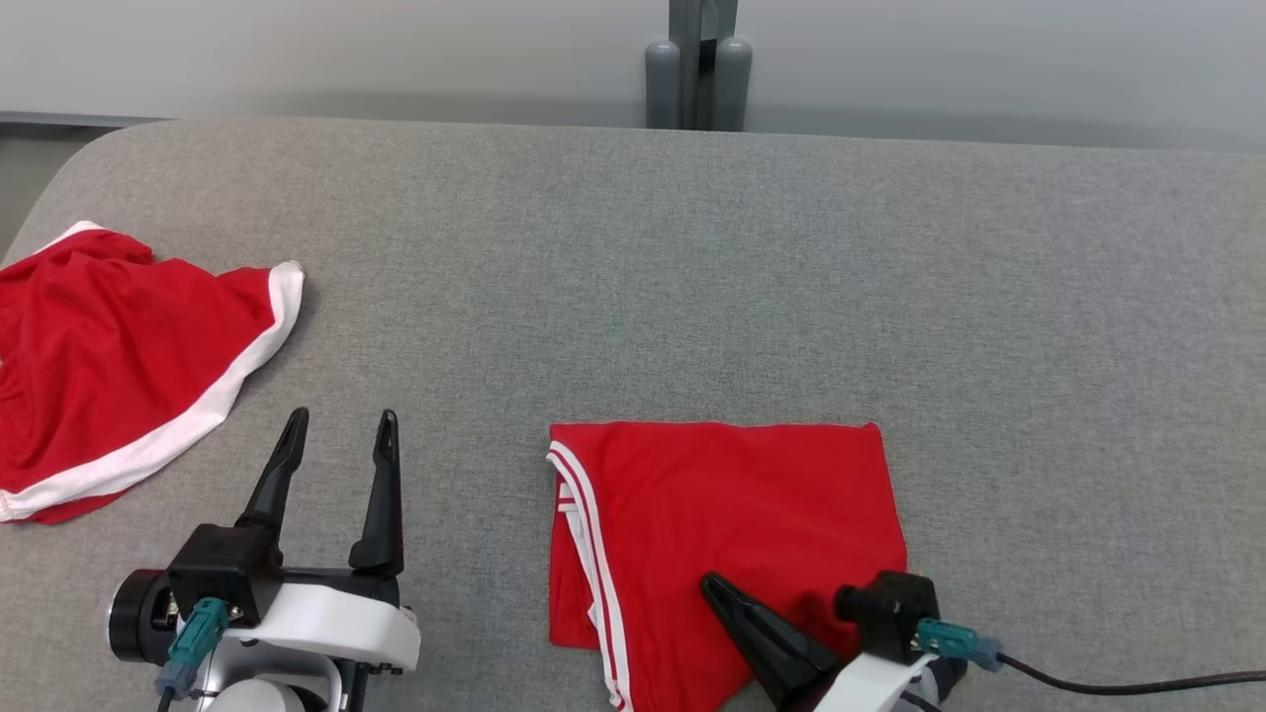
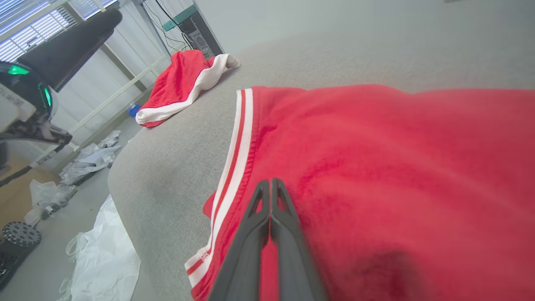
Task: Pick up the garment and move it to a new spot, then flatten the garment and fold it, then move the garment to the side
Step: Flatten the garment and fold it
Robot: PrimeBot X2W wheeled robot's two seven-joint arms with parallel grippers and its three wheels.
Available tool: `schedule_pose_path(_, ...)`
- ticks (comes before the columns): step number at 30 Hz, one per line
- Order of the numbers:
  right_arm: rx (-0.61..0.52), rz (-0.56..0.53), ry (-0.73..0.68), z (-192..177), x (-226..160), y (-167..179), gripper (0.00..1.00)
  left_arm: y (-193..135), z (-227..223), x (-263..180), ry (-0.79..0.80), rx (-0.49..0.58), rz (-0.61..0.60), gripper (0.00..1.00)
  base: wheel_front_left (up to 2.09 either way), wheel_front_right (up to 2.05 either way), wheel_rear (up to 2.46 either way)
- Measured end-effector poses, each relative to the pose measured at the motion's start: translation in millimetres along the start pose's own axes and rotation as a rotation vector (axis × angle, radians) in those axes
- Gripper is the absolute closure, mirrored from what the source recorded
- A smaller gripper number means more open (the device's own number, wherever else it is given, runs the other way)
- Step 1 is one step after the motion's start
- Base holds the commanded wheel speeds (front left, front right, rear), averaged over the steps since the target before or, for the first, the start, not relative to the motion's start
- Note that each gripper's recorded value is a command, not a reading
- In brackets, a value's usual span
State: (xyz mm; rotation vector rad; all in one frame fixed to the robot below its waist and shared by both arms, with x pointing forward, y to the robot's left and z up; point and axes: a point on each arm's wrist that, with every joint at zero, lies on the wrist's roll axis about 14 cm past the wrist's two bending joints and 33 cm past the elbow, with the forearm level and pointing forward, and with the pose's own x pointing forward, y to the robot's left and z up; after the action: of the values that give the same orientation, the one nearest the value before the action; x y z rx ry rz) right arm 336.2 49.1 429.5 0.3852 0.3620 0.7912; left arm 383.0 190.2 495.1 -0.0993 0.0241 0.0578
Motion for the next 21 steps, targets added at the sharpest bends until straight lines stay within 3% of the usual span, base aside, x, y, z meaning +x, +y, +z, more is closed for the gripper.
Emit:
schedule_pose_path(6, 0.024, -0.053, -0.006, 16.0, -29.5, -8.8, 1.0, -7.3, 2.6, 3.2, -0.006, 0.001, -0.022, 0.0, 0.0, 0.0, 0.0)
schedule_pose_path(12, -0.038, -0.152, -0.217, 85.8, -58.8, -27.2, 1.0, -15.2, 9.5, 6.2, -0.024, 0.007, -0.046, 0.0, 0.0, 0.0, 0.0)
schedule_pose_path(13, -0.052, -0.184, -0.265, 99.8, -65.5, -33.6, 0.87, -16.7, 10.4, 6.0, -0.026, 0.007, -0.052, 0.0, 0.0, 0.0, 0.0)
schedule_pose_path(14, -0.069, -0.211, -0.311, 112.9, -71.9, -38.4, 0.87, -18.3, 11.5, 5.8, -0.027, 0.008, -0.058, 0.0, 0.0, 0.0, 0.0)
schedule_pose_path(15, -0.069, -0.211, -0.311, 112.9, -71.9, -38.4, 0.55, -18.3, 11.5, 5.8, -0.027, 0.008, -0.058, 0.0, 0.0, 0.0, 0.0)
schedule_pose_path(16, -0.089, -0.233, -0.347, 123.3, -77.8, -41.6, 0.06, -19.9, 12.8, 5.7, -0.03, 0.009, -0.064, 0.0, 0.0, 0.0, 0.0)
schedule_pose_path(17, -0.103, -0.262, -0.385, 133.0, -84.9, -46.9, 0.0, -21.4, 14.5, 5.7, -0.034, 0.01, -0.07, 0.0, 0.0, 0.0, 0.0)
schedule_pose_path(21, -0.178, -0.364, -0.493, 163.4, -109.4, -65.1, 0.0, -22.8, 21.7, 4.8, -0.053, 0.016, -0.075, 0.0, 0.0, 0.0, 0.0)
